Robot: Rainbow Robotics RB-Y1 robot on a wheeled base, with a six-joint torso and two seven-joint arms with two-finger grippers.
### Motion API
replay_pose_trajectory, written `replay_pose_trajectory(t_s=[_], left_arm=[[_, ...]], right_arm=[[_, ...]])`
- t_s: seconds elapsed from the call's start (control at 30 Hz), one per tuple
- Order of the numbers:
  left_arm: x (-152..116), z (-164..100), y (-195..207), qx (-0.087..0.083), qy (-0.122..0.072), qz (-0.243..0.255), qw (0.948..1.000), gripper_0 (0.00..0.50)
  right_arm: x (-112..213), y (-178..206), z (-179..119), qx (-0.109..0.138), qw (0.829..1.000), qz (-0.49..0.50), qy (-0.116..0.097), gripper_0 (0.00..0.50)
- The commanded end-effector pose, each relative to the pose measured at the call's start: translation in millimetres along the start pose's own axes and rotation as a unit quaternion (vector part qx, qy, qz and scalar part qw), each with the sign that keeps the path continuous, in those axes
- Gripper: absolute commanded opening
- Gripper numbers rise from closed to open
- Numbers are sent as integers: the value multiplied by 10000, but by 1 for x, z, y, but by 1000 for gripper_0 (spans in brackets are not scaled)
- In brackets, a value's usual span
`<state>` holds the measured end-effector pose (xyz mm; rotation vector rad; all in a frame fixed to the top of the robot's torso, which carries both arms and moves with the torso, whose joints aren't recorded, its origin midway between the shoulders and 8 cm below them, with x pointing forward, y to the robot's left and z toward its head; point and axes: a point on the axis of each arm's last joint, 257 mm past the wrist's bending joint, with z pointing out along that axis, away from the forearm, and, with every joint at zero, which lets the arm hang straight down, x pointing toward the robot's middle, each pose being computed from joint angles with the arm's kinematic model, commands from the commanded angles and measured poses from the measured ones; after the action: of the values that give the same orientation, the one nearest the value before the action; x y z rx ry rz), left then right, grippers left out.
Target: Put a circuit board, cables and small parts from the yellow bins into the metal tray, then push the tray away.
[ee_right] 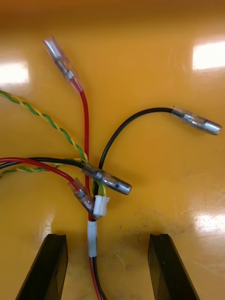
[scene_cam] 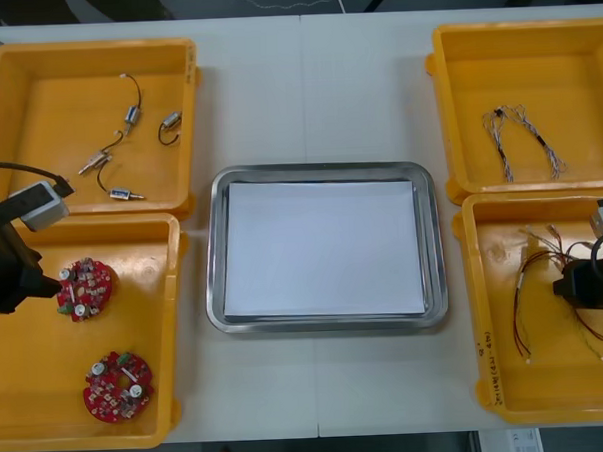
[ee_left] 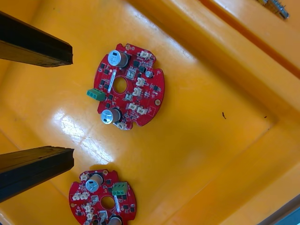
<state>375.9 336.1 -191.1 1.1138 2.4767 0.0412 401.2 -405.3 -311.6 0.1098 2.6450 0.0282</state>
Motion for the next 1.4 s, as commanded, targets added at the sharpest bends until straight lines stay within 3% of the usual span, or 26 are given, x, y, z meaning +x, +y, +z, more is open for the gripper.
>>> replay_pose_trajectory(t_s=[0.03, 0.27, 0.3, 0.37, 0.4, 0.43, 0.67, 0.87, 1.13, 1.4], left_arm=[[16, 9, 1, -9, 205, 437, 9988, 500], [24, 28, 7, 17, 165, 833, 9964, 500], [24, 29, 8, 13, 151, 885, 9960, 500], [26, 34, 9, 10, 148, 917, 9957, 500], [26, 34, 9, 10, 148, 917, 9957, 500], [25, 37, 8, -10, 132, 961, 9953, 500], [22, 48, 1, 9, 74, 1173, 9931, 500], [22, 60, -3, 21, 38, 1255, 9921, 500], [29, 68, 1, -19, 115, 1330, 9910, 500], [27, 73, 4, -96, 59, 1383, 9903, 500]], right_arm=[[15, 5, 9, -25, 9995, -291, 111, 500], [22, 7, 12, -28, 9993, -316, 186, 500], [23, 6, 12, -24, 9993, -308, 188, 451], [24, 6, 12, -25, 9993, -319, 200, 84], [24, 6, 12, -25, 9993, -319, 200, 84], [24, 6, 12, -24, 9993, -314, 206, 0], [25, 5, 12, -4, 9992, -317, 232, 0], [13, 0, 1, 46, 9994, -328, 79, 0], [6, -10, -42, 168, 9991, -349, 173, 0], [-8, -23, -86, 324, 9991, -282, 2, 0]])
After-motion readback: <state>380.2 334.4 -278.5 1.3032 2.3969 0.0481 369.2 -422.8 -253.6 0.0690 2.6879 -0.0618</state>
